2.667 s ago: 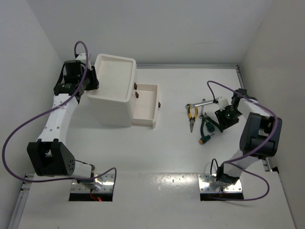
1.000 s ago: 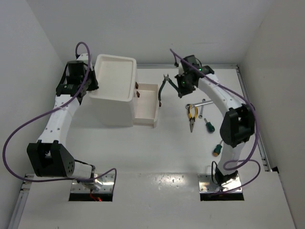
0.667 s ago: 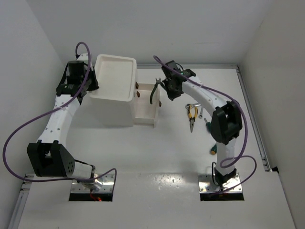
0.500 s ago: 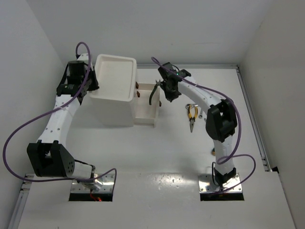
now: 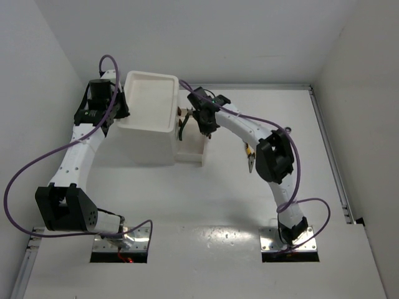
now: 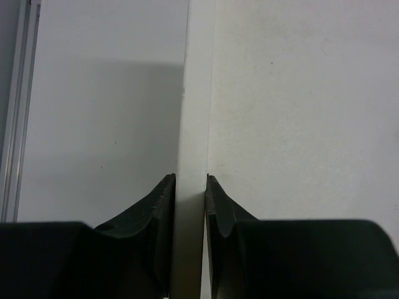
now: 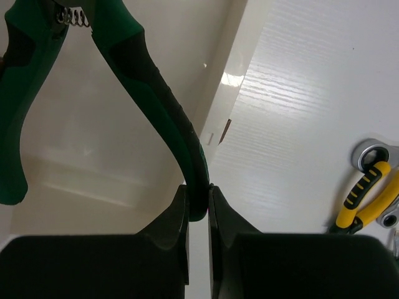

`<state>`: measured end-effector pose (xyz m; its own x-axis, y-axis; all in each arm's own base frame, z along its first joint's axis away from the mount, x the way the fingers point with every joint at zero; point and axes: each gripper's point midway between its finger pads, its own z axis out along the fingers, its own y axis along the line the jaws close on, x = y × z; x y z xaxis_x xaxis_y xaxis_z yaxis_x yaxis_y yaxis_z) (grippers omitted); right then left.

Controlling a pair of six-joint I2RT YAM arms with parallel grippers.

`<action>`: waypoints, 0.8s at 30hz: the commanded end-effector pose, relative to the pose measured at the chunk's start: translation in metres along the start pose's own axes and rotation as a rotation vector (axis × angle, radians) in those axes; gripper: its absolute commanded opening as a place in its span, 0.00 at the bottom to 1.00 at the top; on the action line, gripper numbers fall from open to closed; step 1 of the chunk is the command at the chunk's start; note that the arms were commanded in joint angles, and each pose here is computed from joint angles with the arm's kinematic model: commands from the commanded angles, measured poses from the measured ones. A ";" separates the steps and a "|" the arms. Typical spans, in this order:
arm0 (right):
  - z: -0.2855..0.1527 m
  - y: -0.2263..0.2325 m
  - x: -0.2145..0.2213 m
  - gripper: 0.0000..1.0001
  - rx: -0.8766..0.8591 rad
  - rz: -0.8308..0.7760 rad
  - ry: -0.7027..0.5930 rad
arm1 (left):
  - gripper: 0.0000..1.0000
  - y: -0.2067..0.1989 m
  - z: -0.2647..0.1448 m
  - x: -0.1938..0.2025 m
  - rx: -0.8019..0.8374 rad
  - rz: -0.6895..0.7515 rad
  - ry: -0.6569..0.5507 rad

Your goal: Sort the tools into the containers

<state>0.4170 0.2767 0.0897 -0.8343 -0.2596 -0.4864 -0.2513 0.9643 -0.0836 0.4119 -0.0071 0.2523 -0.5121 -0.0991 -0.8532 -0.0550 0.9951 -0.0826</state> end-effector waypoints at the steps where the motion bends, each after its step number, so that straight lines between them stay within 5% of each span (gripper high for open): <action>1: 0.001 0.015 -0.021 0.00 -0.037 0.055 -0.058 | 0.00 -0.011 0.005 0.054 0.020 -0.021 0.188; 24: 0.011 0.077 -0.015 0.00 -0.180 0.049 -0.033 | 0.00 -0.011 0.006 0.063 0.028 -0.022 0.210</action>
<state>0.4212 0.3065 0.0612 -0.8571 -0.2335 -0.4593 -0.2418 0.9694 -0.0416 0.4118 -0.0071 0.2520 -0.5062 -0.0988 -0.8567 -0.0545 0.9951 -0.0826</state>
